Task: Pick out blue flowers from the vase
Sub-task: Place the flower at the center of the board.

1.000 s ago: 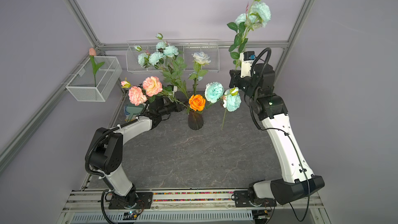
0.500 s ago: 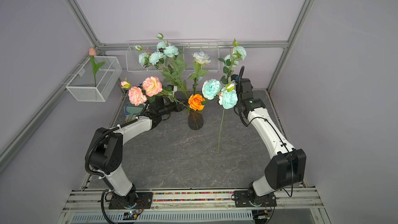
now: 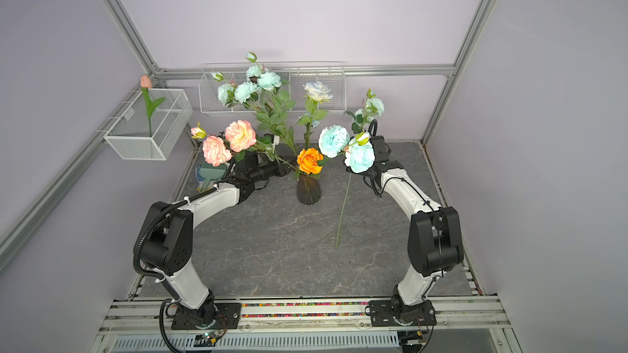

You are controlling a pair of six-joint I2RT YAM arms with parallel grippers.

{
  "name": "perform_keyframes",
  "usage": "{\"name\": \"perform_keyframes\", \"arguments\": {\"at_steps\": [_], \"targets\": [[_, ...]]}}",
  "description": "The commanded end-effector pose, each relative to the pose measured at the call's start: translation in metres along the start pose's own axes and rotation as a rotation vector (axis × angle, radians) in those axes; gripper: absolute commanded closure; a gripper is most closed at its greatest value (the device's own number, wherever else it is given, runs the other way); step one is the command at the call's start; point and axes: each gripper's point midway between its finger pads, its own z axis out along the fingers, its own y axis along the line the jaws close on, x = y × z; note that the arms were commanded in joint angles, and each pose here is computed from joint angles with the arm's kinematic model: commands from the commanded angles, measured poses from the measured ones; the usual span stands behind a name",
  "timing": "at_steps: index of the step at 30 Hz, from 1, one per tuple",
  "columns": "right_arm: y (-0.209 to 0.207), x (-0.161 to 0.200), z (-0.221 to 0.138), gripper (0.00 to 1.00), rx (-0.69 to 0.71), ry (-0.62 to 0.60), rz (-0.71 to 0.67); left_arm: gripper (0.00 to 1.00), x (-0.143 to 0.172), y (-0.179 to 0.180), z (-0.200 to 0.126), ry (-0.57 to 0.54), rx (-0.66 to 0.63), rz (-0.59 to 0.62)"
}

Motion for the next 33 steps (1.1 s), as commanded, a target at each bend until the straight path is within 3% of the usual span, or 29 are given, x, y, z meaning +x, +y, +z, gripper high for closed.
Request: {"name": "perform_keyframes", "arguments": {"at_steps": [1,5,15,28,33], "targets": [[-0.002,0.012,0.032,0.93,-0.054,0.082,0.008,0.65,0.012,0.005,-0.004,0.037,-0.033,-0.012],[-0.005,0.030,0.064,0.93,-0.085,0.226,-0.019,0.65,0.010,0.003,-0.006,0.035,-0.039,-0.009],[0.005,0.045,0.100,0.92,-0.167,0.353,-0.028,0.65,0.009,0.003,-0.005,0.033,-0.042,-0.007],[0.000,0.067,0.124,0.79,-0.147,0.397,-0.012,0.66,0.011,0.003,-0.009,0.034,-0.050,-0.004],[-0.001,0.062,0.124,0.68,-0.136,0.381,-0.010,0.65,0.012,0.003,-0.010,0.033,-0.046,-0.008]]}}
